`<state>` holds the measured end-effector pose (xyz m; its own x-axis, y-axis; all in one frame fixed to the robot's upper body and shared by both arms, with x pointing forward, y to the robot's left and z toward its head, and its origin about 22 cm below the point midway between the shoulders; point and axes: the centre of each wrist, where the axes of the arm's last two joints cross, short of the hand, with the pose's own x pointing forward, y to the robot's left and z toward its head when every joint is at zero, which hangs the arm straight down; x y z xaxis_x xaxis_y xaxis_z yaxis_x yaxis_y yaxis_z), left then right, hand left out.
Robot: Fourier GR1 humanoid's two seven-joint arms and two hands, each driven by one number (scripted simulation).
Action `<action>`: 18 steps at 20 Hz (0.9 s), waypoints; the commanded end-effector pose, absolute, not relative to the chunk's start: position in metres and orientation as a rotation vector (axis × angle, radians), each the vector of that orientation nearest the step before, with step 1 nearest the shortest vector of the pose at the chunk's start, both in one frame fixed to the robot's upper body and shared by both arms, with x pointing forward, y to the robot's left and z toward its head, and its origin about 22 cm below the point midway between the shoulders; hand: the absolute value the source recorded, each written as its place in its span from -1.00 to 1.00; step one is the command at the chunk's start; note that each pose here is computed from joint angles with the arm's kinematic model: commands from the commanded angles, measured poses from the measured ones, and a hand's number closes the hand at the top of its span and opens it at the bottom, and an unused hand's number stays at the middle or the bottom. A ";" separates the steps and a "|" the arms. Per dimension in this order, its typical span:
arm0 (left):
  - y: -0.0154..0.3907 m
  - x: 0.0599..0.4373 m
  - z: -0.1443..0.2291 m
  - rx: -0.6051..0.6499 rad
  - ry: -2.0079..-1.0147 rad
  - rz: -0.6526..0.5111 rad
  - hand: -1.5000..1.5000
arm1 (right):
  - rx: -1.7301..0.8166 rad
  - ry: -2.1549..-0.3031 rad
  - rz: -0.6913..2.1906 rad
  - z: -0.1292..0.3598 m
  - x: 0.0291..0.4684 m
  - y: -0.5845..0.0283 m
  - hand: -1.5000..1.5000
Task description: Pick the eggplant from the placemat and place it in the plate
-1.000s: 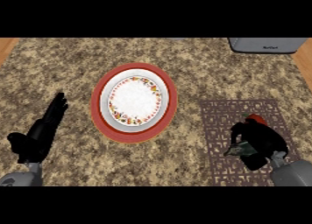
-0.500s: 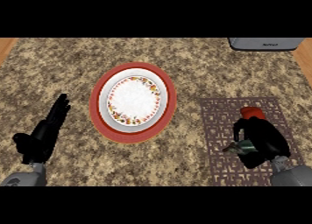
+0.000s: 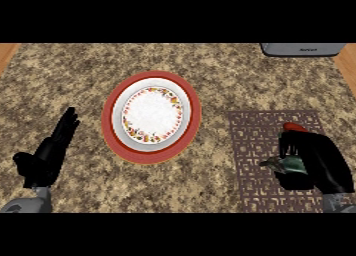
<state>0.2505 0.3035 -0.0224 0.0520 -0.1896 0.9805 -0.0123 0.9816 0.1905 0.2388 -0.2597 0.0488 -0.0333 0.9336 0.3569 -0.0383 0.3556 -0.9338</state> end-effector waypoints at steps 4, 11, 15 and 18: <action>0.305 0.253 -0.027 0.162 -1.523 -0.133 0.00 | -0.976 -1.568 0.898 0.098 0.213 -0.237 1.00; 0.316 0.254 -0.011 0.160 -1.531 -0.142 0.00 | -1.023 -1.732 0.789 0.138 0.213 -0.220 1.00; 0.308 0.245 -0.036 0.123 -1.499 -0.155 0.00 | -0.946 -1.755 0.787 0.163 0.221 -0.197 1.00; 0.284 0.260 -0.025 0.157 -1.521 -0.153 0.00 | -0.927 -1.769 0.797 0.161 0.239 -0.148 1.00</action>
<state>0.2502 0.3017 -0.0274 0.0500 -0.1876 0.9810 -0.0007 0.9822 0.1879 0.2277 -0.1844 0.1544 -0.2346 0.8697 0.4343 0.2495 0.4856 -0.8378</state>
